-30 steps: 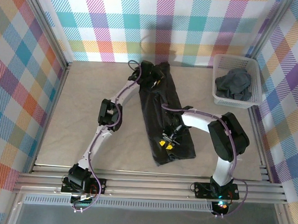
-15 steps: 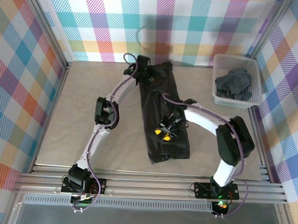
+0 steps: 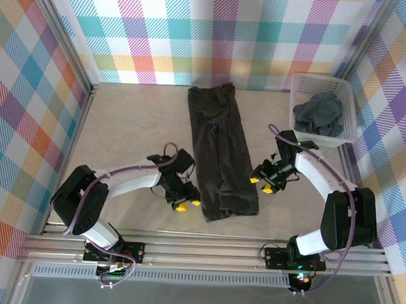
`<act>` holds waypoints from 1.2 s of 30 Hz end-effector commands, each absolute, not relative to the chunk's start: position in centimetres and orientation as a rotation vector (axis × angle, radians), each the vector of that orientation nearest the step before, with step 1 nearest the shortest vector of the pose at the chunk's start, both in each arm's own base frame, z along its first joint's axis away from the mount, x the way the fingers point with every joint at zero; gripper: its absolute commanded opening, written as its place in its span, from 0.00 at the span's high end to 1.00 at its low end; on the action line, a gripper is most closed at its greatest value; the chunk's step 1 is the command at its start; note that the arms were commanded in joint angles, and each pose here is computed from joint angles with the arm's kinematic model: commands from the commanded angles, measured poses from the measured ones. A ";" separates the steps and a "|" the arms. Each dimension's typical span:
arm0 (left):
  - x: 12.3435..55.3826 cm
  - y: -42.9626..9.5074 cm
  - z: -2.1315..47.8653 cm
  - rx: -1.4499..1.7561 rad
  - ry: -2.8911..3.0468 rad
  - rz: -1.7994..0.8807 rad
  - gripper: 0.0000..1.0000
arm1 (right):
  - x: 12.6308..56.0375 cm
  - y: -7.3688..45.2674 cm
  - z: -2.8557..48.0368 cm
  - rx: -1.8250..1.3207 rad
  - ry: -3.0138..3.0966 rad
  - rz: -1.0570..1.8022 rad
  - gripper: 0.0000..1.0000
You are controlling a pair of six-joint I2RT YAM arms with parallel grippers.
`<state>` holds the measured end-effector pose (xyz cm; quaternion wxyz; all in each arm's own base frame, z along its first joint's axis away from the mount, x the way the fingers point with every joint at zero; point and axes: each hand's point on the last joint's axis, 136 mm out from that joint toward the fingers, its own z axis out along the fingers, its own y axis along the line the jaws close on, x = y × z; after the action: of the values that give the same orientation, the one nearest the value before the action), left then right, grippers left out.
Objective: Fold and stack the t-shirts
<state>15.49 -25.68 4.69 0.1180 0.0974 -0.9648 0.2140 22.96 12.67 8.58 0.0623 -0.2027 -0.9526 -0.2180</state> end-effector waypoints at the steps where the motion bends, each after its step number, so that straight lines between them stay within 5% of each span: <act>1: 14.7 -30.1 4.8 0.221 -2.804 0.748 0.49 | 21.7 12.4 6.9 -0.541 -2.853 -0.612 0.51; 10: 13.4 -32.8 1.6 0.212 -2.816 0.702 0.52 | 19.7 11.9 4.4 -0.527 -2.796 -0.550 0.51; 19: 13.7 -31.1 2.1 0.208 -2.891 0.617 0.93 | 17.0 12.5 3.5 -0.568 -2.730 -0.551 0.52; 32: 12.4 -29.5 2.3 0.163 -2.855 0.601 1.00 | 17.1 13.3 1.9 -0.540 -2.762 -0.489 0.65; 36: 12.3 -29.0 2.6 0.159 -2.861 0.588 1.00 | 18.5 13.3 3.1 -0.470 -2.821 -0.482 0.59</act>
<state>13.06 -30.49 2.30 0.1022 0.0598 -0.9690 0.2170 16.97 13.28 2.05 0.1462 -0.1863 -0.9564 -0.1709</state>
